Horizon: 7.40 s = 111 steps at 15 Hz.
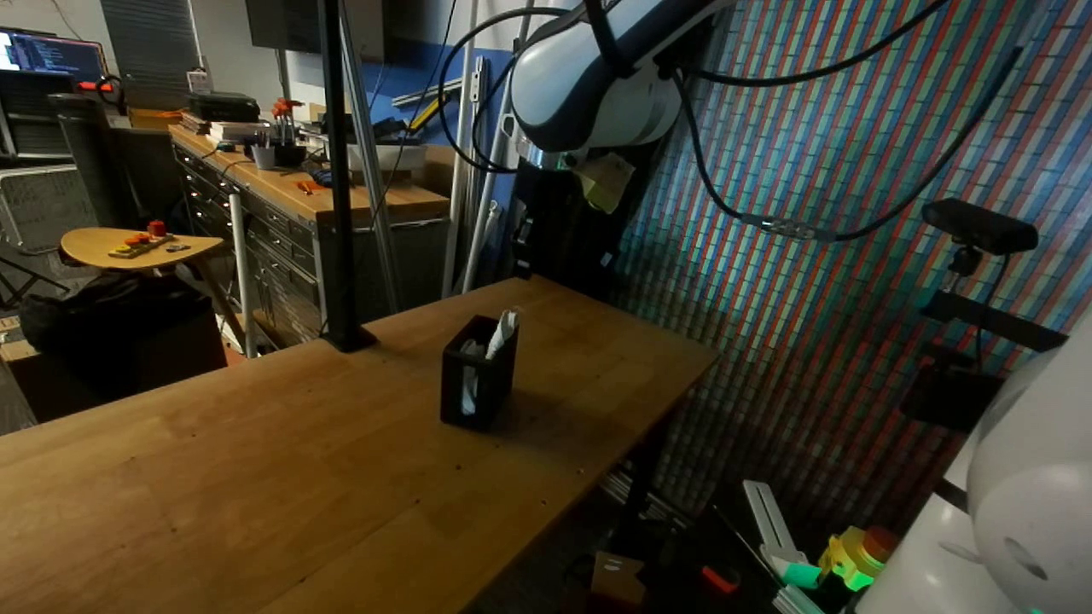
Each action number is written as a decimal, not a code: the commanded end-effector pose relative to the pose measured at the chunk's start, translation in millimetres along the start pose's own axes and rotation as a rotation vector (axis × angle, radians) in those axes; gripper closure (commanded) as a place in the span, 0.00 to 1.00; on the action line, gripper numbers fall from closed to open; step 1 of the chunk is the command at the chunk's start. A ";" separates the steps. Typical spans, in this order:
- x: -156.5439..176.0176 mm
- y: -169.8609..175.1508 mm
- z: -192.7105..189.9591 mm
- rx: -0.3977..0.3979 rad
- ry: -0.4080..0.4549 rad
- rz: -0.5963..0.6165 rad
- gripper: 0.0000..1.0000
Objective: Put the white towel inside the black box
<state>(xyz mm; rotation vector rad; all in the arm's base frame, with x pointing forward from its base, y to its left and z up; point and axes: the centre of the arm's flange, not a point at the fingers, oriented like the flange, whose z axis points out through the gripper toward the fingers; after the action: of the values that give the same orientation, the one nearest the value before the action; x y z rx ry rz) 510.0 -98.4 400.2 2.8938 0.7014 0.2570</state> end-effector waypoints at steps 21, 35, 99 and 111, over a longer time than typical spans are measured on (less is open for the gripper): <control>30.5 -2.9 88.2 0.089 -0.018 -0.229 1.00; 49.8 -5.7 123.2 0.148 0.013 -0.289 1.00; 41.7 -13.8 32.6 0.072 0.053 -0.362 0.99; 64.0 -19.8 86.2 0.086 0.009 -0.346 0.99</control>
<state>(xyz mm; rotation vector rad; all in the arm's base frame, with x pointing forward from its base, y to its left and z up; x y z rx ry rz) 563.1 -59.5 332.7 2.8083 1.2148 0.2168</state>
